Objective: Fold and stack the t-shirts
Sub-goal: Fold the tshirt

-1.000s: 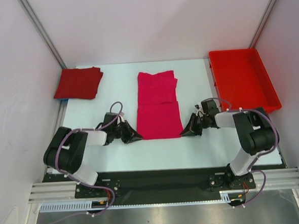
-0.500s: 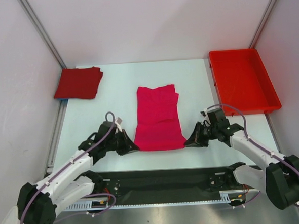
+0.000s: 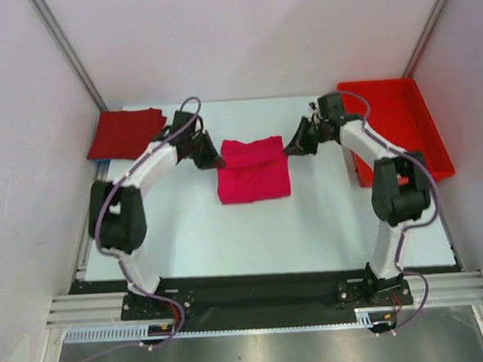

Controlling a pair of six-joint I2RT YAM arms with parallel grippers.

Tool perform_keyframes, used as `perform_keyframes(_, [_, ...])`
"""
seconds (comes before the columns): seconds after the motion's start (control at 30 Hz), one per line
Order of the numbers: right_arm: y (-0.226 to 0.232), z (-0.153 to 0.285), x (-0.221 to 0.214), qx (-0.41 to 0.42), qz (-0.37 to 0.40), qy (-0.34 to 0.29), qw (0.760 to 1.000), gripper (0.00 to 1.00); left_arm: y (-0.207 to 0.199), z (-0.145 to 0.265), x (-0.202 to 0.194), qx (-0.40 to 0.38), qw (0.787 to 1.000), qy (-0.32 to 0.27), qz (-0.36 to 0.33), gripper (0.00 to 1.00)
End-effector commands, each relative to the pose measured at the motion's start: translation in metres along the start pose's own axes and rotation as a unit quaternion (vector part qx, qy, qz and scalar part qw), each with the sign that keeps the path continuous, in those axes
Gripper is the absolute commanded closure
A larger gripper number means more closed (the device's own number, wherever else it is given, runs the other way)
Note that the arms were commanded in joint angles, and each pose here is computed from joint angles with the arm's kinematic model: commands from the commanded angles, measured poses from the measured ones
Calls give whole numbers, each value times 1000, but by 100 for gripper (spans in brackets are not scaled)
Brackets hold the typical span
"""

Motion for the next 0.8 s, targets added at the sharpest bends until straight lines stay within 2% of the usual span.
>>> perform_keyframes(0.0, [25, -11, 43, 23, 24, -11, 999, 100, -2, -11, 45, -12, 999, -9, -33, 100])
perform_keyframes(0.07, [20, -29, 61, 17, 16, -9, 1000, 100, 8, -34, 57, -4, 1000, 8, -23, 100])
perform_keyframes(0.1, [29, -31, 72, 29, 22, -14, 999, 100, 2, -32, 74, -9, 1000, -9, -25, 100])
perform_keyframes(0.17, [19, -51, 88, 25, 6, 0, 1000, 100, 7, -46, 88, -18, 1000, -11, -12, 99])
perform_keyframes(0.23, [28, -54, 102, 37, 17, -6, 999, 100, 12, -57, 95, -25, 1000, -12, -1, 99])
perform_keyframes(0.4, [10, -78, 130, 41, 1, -8, 999, 100, 19, -89, 117, -50, 998, -17, 15, 95])
perform_keyframes(0.43, [12, -78, 134, 48, 2, -13, 999, 100, 20, -95, 119, -52, 998, -17, 16, 93])
perform_keyframes(0.47, [12, -80, 139, 59, 7, -18, 998, 100, 18, -97, 125, -61, 998, -24, 13, 86])
perform_keyframes(0.53, [10, -86, 151, 71, 17, -27, 997, 100, 25, -112, 125, -61, 998, -19, 16, 81])
perform_keyframes(0.6, [-3, -99, 165, 74, 9, -30, 997, 91, 30, -117, 134, -59, 997, -46, 11, 73])
perform_keyframes(0.63, [-5, -103, 176, 87, 14, -44, 995, 86, 39, -118, 140, -48, 997, -59, 14, 65])
perform_keyframes(0.67, [4, -99, 188, 105, 23, -60, 992, 80, 43, -116, 152, -39, 995, -86, 14, 62])
perform_keyframes(0.73, [-11, -100, 211, 102, -3, -79, 992, 74, 59, -110, 170, -33, 993, -111, 30, 56])
perform_keyframes(0.77, [4, -88, 222, 119, 7, -96, 988, 71, 56, -96, 186, -35, 990, -131, 27, 55])
Point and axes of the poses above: each gripper's point midway between its finger pads, its own z axis back along the fingers, its own y axis along the line the jaws close on, x = y × z, the point moved 7 cm from there along z, back along the fingers, and after that the axes turned 15 degrees about -z, right-handed, at the moved point
